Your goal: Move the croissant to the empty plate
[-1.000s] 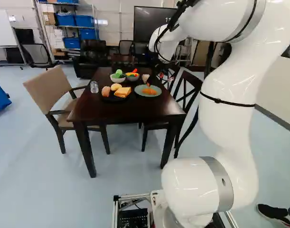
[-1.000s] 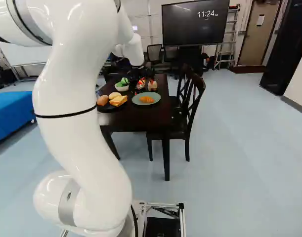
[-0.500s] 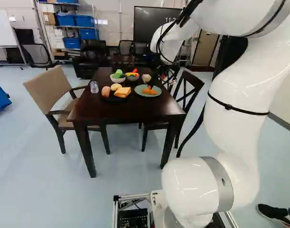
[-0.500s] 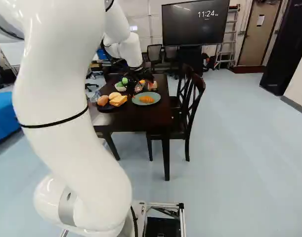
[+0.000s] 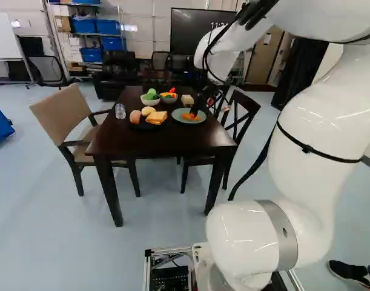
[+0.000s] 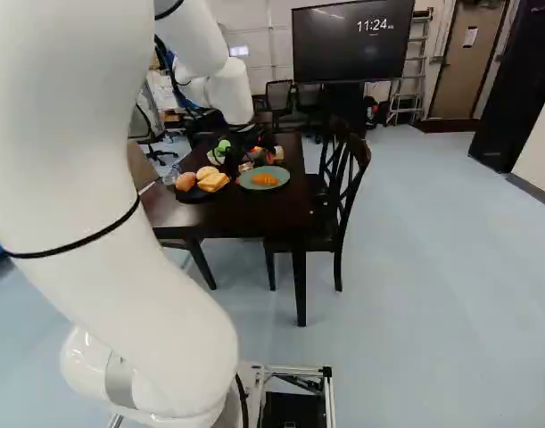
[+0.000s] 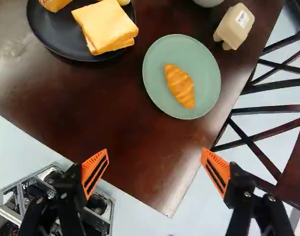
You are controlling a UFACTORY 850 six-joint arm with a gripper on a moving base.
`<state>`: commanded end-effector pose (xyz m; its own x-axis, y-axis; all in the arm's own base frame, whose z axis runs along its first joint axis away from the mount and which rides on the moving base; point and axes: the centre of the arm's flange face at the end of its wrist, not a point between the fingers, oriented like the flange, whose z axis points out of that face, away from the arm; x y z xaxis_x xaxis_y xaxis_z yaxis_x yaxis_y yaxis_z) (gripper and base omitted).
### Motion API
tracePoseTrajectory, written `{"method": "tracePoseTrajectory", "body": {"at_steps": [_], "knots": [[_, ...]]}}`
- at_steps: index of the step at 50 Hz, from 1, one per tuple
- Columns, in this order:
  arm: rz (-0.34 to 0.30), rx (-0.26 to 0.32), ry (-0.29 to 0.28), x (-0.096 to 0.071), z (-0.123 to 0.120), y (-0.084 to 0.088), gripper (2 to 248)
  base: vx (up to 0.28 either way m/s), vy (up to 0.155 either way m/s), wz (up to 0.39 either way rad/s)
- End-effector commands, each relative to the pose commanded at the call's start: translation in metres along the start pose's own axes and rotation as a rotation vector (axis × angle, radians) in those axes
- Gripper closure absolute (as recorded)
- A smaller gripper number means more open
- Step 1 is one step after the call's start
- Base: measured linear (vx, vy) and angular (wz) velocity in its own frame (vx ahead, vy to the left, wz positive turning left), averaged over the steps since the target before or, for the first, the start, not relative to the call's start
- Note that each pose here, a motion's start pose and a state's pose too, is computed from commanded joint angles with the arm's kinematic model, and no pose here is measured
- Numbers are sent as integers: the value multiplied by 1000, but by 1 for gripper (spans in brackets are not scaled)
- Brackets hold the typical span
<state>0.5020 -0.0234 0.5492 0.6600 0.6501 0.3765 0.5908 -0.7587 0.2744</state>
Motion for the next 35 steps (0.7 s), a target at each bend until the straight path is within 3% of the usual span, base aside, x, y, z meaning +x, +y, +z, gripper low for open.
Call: {"method": "tracePoseTrajectory", "body": {"at_steps": [35], "knots": [[6,-2,-3,-43,-28,-39,3,0,0,0]]}}
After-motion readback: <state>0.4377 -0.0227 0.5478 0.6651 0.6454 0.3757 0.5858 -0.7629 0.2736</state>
